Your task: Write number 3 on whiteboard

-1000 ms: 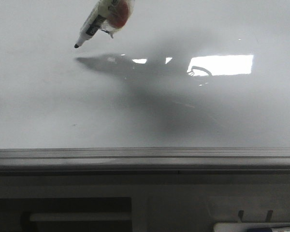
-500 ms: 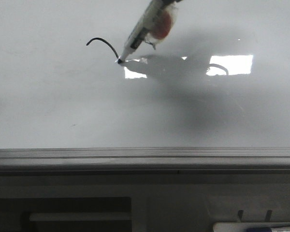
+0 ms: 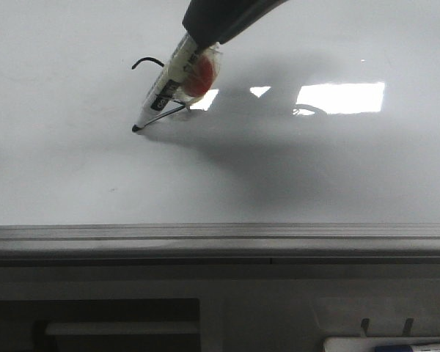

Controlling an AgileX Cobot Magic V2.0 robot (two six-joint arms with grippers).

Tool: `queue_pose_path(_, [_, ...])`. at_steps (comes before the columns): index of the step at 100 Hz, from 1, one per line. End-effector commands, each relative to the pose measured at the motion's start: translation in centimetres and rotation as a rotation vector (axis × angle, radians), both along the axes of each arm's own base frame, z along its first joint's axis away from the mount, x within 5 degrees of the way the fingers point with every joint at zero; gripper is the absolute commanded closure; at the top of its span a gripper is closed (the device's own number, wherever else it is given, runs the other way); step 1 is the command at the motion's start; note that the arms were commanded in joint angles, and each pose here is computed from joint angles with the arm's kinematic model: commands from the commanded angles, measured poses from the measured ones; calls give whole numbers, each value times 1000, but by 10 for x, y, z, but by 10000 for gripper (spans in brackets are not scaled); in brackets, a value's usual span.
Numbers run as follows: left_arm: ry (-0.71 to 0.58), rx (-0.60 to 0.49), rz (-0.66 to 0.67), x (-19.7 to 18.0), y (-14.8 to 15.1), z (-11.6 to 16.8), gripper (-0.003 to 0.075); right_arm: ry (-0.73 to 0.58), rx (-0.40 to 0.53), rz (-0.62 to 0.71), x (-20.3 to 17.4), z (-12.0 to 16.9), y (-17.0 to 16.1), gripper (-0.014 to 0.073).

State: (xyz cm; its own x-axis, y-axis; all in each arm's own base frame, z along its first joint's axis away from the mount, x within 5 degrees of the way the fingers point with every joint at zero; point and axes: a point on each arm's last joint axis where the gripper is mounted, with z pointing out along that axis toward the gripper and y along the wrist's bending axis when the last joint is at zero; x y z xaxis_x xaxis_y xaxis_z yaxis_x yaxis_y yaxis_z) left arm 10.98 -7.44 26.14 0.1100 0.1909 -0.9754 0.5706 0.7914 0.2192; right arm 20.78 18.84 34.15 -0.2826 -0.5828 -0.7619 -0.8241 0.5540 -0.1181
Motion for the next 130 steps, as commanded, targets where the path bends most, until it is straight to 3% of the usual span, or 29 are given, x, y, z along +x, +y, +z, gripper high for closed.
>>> queue_pose_path(1, [-83, -64, -9, 0, -1, 17, 741, -97, -12, -7, -3, 18, -10, 656])
queue_pose_path(33, [-87, -59, -9, 0, -1, 17, 741, 10, -54, 3, -16, 8, -15, 656])
queue_pose_path(47, [-91, -53, -12, 0, -1, 16, 741, -31, -19, 20, -9, 3, 2, 656])
queue_pose_path(67, [-92, -43, -14, 0, -1, 16, 741, -2, -46, 73, 3, -9, 35, 656])
queue_pose_path(82, [-107, -14, -25, 0, -2, 16, 741, -22, -24, 85, 0, 5, 36, 656])
queue_pose_path(102, [-192, 118, -101, -5, -9, 14, 731, -16, -28, 150, -32, 29, 22, 656])
queue_pose_path(109, [-238, 132, -151, -9, -13, 16, 665, -10, -34, 169, -40, 34, 18, 656])
queue_pose_path(124, [-276, 163, -266, -13, -26, 13, 377, 3, -47, 177, -44, 35, 15, 656])
queue_pose_path(130, [-248, 178, -292, -12, -31, 8, 335, 2, -46, 177, -44, 36, 15, 656])
